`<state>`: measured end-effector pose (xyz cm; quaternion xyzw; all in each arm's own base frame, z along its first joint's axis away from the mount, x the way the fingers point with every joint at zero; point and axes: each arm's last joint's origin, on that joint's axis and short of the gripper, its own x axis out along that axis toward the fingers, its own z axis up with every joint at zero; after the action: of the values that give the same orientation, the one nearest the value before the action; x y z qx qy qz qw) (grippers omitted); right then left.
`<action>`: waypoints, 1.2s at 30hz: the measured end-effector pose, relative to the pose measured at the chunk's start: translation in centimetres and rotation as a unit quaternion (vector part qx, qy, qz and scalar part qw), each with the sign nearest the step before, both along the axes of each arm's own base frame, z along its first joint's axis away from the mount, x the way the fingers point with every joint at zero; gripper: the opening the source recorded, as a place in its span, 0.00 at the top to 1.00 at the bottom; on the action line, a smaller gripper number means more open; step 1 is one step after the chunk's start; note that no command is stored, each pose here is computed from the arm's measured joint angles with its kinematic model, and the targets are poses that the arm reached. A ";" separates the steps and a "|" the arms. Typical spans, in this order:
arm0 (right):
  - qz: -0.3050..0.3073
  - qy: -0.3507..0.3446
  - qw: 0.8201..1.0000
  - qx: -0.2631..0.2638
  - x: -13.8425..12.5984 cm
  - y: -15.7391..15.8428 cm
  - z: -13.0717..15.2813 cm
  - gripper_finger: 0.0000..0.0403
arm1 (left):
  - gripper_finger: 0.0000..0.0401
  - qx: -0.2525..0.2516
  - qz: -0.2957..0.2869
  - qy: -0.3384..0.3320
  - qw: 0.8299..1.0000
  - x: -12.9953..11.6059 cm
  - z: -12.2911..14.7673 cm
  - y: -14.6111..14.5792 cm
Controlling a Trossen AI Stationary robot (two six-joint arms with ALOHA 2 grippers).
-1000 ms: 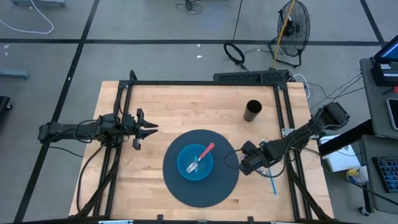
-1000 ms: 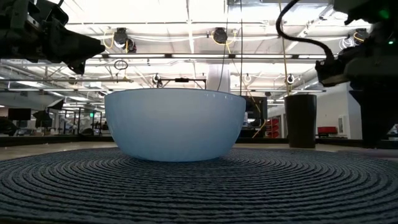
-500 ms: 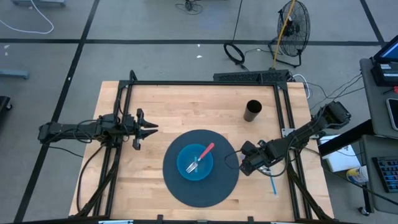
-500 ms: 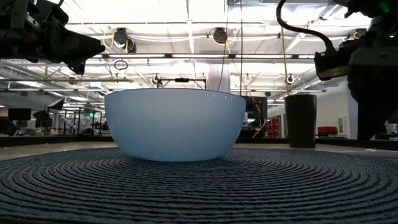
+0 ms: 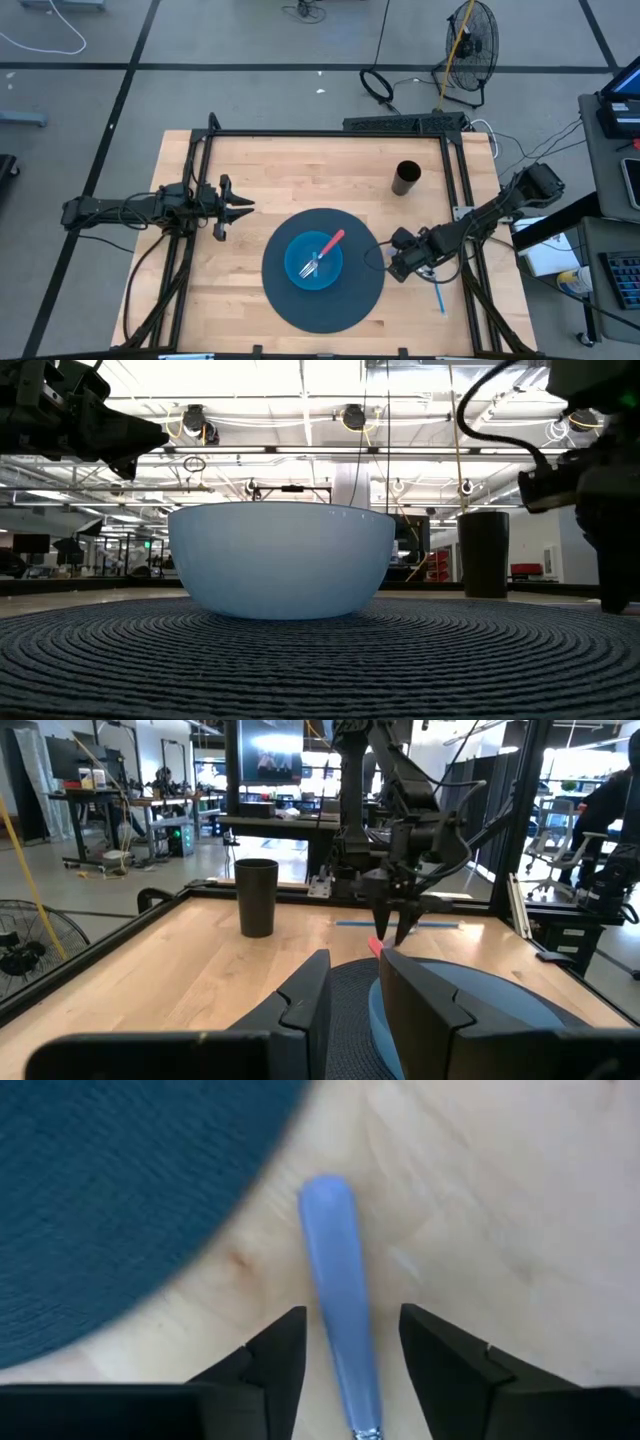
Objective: Pick & Place Utensil
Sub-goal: Put the purple spoon into the blue bowl on the blue mat
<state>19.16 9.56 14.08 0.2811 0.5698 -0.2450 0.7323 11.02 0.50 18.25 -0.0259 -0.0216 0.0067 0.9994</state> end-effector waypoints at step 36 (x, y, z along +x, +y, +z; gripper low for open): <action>-0.036 0.161 0.986 0.008 -2.7 -1.3 -1.5 0.86 | 0.77 -0.014 0.008 -0.001 1.000 0.0 0.0 0.1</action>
<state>16.50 8.30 12.60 0.2641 0.6713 -0.3089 0.6198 11.02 0.55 18.27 -0.0395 -0.0231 0.0153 0.9988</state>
